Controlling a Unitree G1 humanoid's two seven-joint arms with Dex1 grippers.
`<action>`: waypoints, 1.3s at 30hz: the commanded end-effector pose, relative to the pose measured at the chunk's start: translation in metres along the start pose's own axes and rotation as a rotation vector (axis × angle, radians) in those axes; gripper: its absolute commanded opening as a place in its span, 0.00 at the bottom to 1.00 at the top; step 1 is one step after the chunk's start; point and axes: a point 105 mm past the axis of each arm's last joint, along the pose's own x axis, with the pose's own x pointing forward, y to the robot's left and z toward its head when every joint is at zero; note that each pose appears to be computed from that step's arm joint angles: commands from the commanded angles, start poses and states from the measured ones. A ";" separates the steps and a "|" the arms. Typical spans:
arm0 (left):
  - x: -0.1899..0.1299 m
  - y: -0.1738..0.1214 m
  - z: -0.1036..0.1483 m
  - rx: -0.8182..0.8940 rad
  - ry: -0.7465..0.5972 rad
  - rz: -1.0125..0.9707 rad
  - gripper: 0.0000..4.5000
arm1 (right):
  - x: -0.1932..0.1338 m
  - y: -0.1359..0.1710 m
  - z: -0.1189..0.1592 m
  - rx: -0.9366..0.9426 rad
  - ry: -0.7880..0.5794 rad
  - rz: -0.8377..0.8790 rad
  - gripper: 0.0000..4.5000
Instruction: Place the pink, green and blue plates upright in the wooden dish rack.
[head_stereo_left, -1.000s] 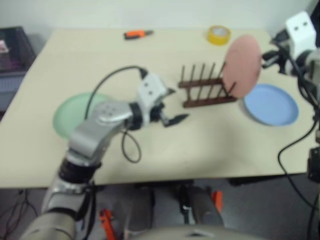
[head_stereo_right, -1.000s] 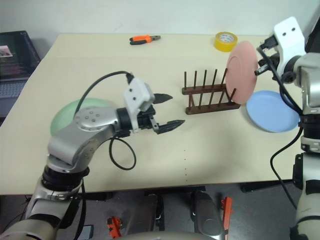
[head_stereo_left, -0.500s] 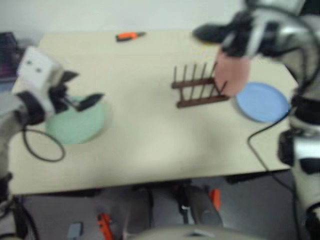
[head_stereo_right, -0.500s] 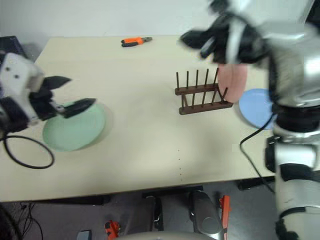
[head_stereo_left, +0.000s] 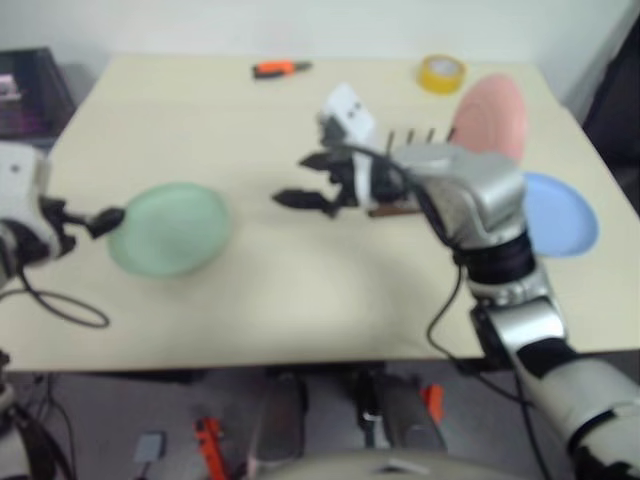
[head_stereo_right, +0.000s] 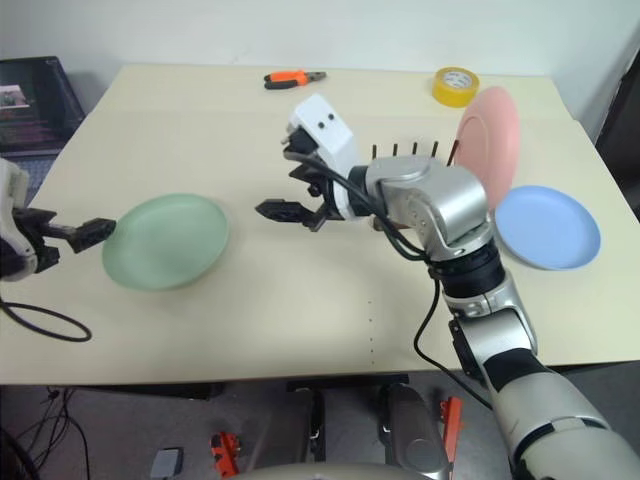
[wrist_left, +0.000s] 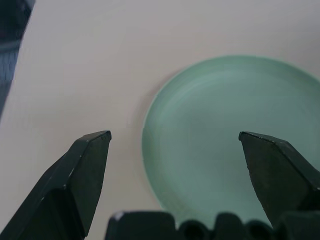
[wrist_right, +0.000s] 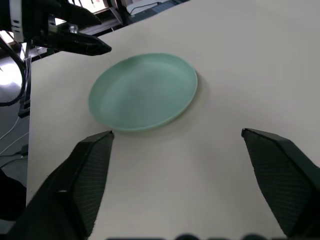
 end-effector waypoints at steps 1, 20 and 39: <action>0.010 -0.005 0.007 -0.005 -0.041 0.011 1.00 | -0.001 0.000 0.011 -0.053 -0.033 -0.030 1.00; 0.017 0.014 -0.022 -0.173 -0.032 0.200 1.00 | -0.011 -0.007 -0.011 -0.089 0.054 -0.078 1.00; 0.057 -0.014 -0.035 -0.329 -0.001 0.100 0.63 | -0.019 -0.010 -0.012 -0.123 0.063 -0.100 1.00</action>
